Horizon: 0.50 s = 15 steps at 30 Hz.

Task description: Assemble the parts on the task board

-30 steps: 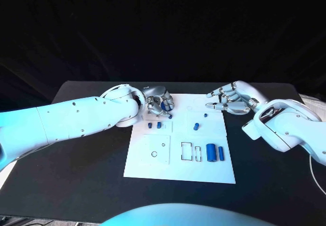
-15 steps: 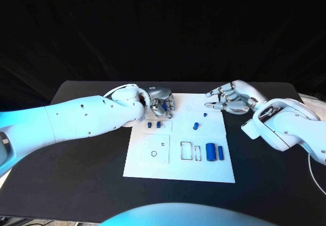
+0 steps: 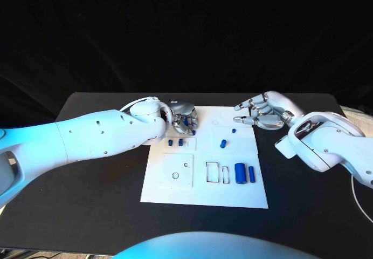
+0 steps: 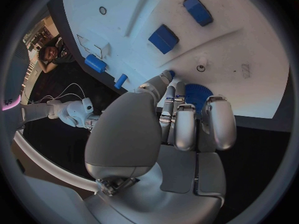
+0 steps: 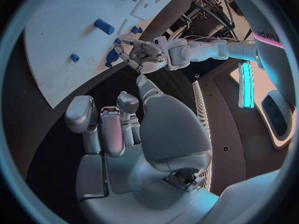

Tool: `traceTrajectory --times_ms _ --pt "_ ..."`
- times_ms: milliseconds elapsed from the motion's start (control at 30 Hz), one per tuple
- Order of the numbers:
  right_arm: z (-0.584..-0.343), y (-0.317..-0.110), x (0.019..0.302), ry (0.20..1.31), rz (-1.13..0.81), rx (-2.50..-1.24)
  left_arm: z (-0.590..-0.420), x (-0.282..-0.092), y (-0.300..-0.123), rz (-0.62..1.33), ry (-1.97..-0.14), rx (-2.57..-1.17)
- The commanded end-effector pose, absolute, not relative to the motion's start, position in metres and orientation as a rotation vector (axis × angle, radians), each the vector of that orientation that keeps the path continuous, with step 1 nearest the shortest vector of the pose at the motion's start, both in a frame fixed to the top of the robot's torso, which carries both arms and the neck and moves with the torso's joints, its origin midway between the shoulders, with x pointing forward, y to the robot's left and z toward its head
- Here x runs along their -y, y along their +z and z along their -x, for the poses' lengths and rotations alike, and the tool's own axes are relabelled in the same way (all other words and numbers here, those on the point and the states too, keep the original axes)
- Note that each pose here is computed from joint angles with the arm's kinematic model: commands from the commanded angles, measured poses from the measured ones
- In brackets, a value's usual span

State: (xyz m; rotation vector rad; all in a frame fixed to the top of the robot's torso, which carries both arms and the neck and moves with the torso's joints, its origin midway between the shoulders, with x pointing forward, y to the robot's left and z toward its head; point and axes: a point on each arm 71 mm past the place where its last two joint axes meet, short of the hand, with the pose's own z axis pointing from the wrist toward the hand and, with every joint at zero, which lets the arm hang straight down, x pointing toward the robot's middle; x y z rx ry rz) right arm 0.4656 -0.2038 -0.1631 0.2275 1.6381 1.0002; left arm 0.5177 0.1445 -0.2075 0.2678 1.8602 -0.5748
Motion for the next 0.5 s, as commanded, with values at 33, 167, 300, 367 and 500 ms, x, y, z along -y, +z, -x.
traceTrajectory --times_ms 33,167,300,367,500 --pt "-0.4645 -0.1631 0.2019 1.009 -0.209 -1.641 -0.5172 -0.1427 -0.21 -0.292 -0.558 -1.886" --pt "-0.4644 -0.163 0.2019 1.009 -0.209 -1.641 -0.5172 -0.1419 -0.2106 -0.293 -0.56 -1.886" --pt "-0.4644 -0.163 0.2018 1.009 -0.209 -1.642 -0.5171 -0.1412 -0.2108 -0.293 -0.563 -1.884" --pt "-0.4643 -0.163 0.2017 1.009 -0.209 -1.642 -0.517 -0.1404 -0.2108 -0.295 -0.566 -1.883" --pt "-0.4643 -0.163 0.2014 1.01 -0.208 -1.643 -0.517 -0.139 -0.2114 -0.298 -0.567 -1.887"
